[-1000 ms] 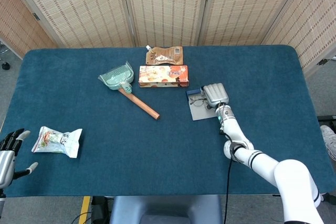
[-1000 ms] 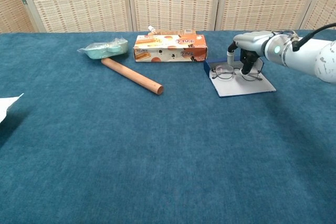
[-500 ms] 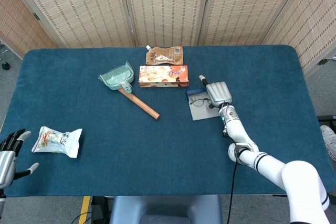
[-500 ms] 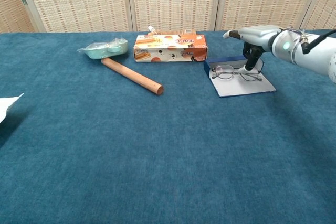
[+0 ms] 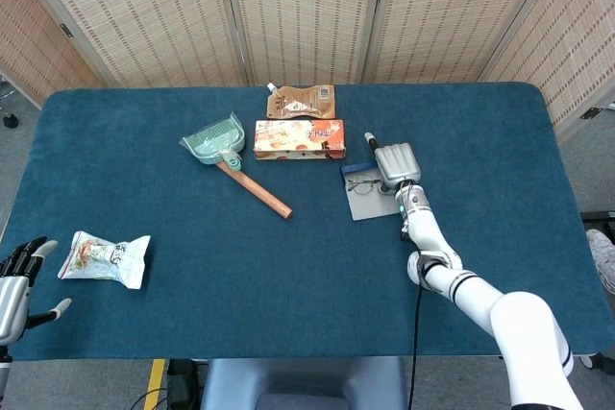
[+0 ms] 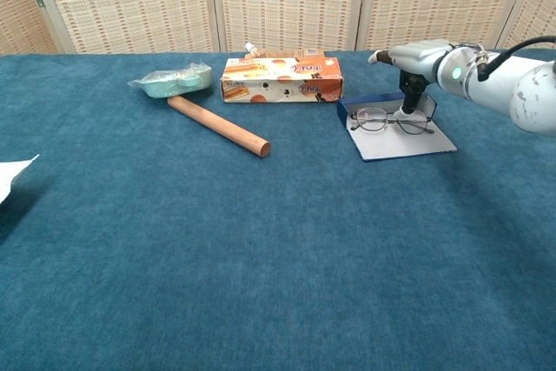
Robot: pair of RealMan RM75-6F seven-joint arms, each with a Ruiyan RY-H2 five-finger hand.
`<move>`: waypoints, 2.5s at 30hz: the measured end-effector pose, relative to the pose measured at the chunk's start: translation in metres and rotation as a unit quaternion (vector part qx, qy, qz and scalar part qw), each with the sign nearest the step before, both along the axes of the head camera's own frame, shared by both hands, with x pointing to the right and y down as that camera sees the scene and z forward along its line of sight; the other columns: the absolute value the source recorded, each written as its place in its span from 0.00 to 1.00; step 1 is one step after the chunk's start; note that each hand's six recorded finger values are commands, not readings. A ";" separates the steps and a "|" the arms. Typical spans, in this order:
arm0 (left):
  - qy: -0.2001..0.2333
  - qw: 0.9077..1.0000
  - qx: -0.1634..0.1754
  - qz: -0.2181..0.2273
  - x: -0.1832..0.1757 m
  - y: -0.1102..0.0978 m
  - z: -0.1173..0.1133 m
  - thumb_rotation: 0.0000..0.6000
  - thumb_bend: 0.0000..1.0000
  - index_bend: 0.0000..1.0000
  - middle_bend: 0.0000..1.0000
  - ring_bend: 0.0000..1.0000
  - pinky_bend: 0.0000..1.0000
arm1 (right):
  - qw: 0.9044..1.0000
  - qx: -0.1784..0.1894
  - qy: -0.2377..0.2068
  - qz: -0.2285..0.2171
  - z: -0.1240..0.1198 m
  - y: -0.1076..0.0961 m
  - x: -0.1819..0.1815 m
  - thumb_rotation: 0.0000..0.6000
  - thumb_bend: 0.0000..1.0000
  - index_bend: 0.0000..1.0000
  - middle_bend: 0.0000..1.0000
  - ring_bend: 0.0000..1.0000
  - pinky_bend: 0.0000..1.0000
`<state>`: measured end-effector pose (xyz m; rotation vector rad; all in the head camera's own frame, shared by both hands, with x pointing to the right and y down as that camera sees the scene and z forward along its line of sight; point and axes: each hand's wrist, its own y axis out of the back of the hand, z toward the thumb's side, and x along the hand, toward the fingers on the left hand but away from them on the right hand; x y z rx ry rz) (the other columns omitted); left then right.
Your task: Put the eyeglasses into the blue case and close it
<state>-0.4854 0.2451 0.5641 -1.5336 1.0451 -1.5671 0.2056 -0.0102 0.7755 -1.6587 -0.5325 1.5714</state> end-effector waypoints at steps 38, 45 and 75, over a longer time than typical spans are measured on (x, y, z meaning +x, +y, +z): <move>0.005 1.000 0.001 0.001 0.002 0.003 0.000 1.00 0.19 0.18 0.15 0.15 0.27 | 0.996 -0.048 -0.067 -0.030 -0.035 0.043 0.017 1.00 0.45 0.03 0.85 1.00 0.98; 0.005 1.000 0.000 0.000 0.001 0.003 0.001 1.00 0.19 0.18 0.15 0.15 0.27 | 0.995 -0.096 -0.034 -0.017 -0.036 0.069 0.058 1.00 0.46 0.04 0.85 1.00 0.98; 0.004 1.000 -0.004 0.000 0.002 0.002 0.003 1.00 0.19 0.18 0.15 0.15 0.27 | 0.992 -0.122 -0.032 -0.017 -0.004 0.067 0.039 1.00 0.47 0.05 0.85 1.00 0.98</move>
